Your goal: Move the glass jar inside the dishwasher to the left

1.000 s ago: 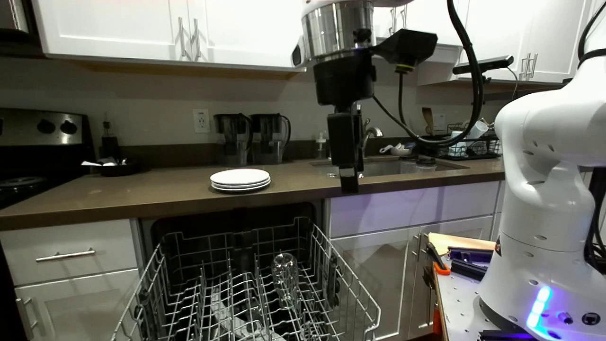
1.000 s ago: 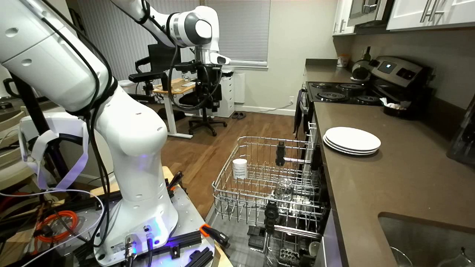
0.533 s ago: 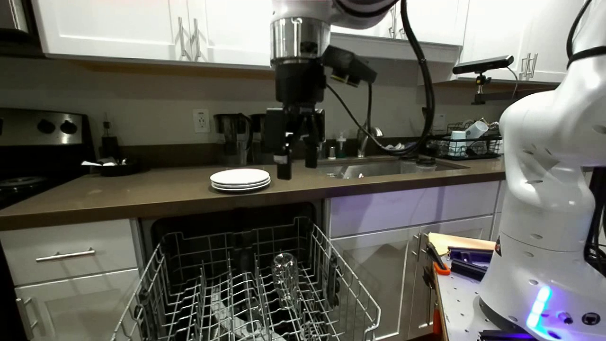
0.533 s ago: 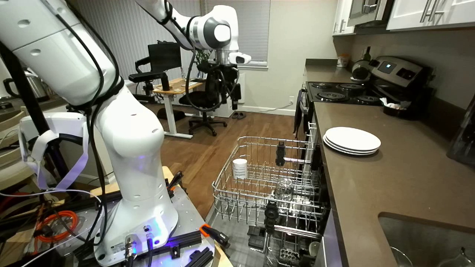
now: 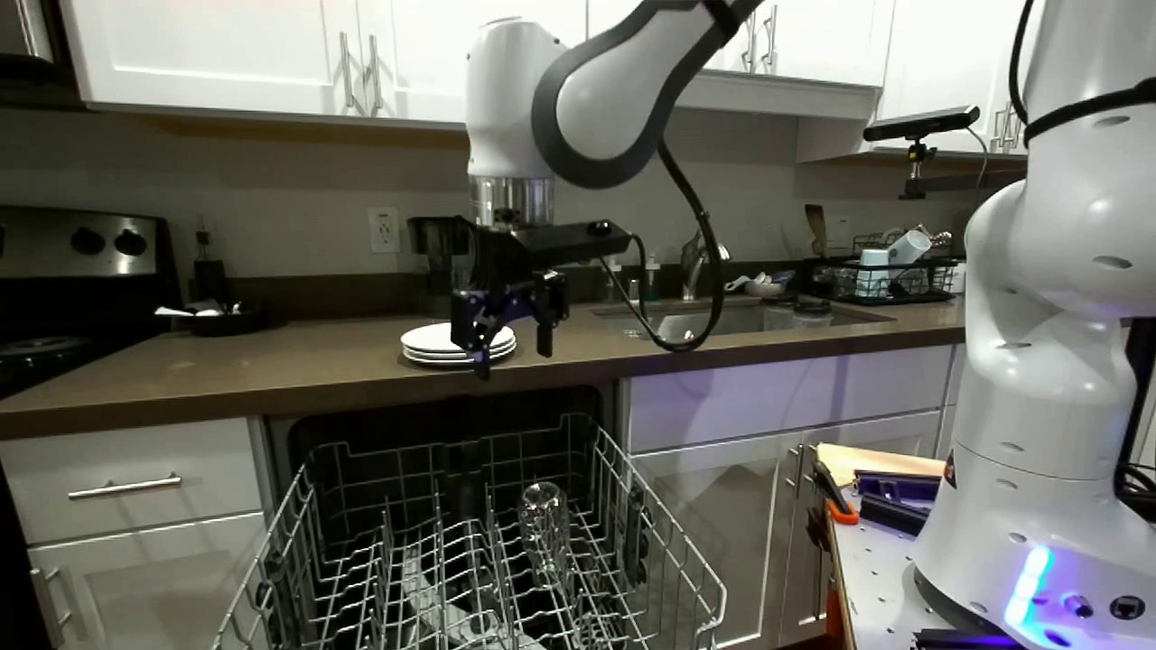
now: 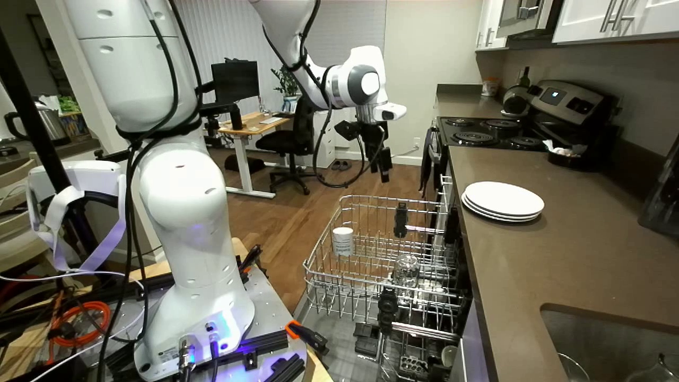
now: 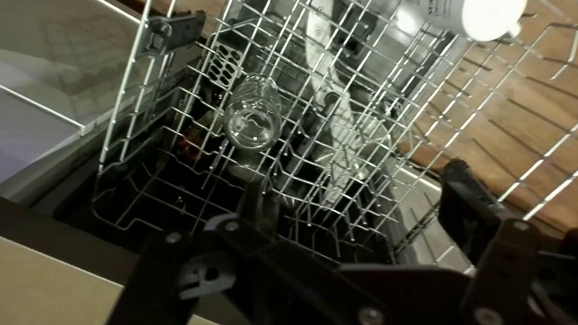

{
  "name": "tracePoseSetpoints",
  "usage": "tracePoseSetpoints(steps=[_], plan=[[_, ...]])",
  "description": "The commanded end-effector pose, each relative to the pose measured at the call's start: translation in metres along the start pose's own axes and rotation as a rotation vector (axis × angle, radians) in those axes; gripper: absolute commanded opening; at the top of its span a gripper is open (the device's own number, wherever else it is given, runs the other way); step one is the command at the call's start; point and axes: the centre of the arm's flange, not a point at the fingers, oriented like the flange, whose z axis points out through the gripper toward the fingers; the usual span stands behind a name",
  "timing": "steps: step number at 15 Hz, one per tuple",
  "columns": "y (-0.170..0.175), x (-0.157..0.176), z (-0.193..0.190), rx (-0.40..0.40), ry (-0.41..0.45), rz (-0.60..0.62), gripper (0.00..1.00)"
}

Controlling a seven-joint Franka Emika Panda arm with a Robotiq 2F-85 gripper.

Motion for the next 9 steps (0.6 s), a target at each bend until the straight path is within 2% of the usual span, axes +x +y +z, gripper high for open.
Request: tracePoseSetpoints(steps=[1,4,7,9], plan=[[0.009,0.022,0.048,-0.089,-0.014,0.133,1.00],[0.038,0.031,0.088,-0.146,-0.075,0.235,1.00],[0.062,0.034,0.123,-0.138,-0.192,0.336,1.00],[0.069,0.034,0.143,-0.120,-0.240,0.403,1.00]])
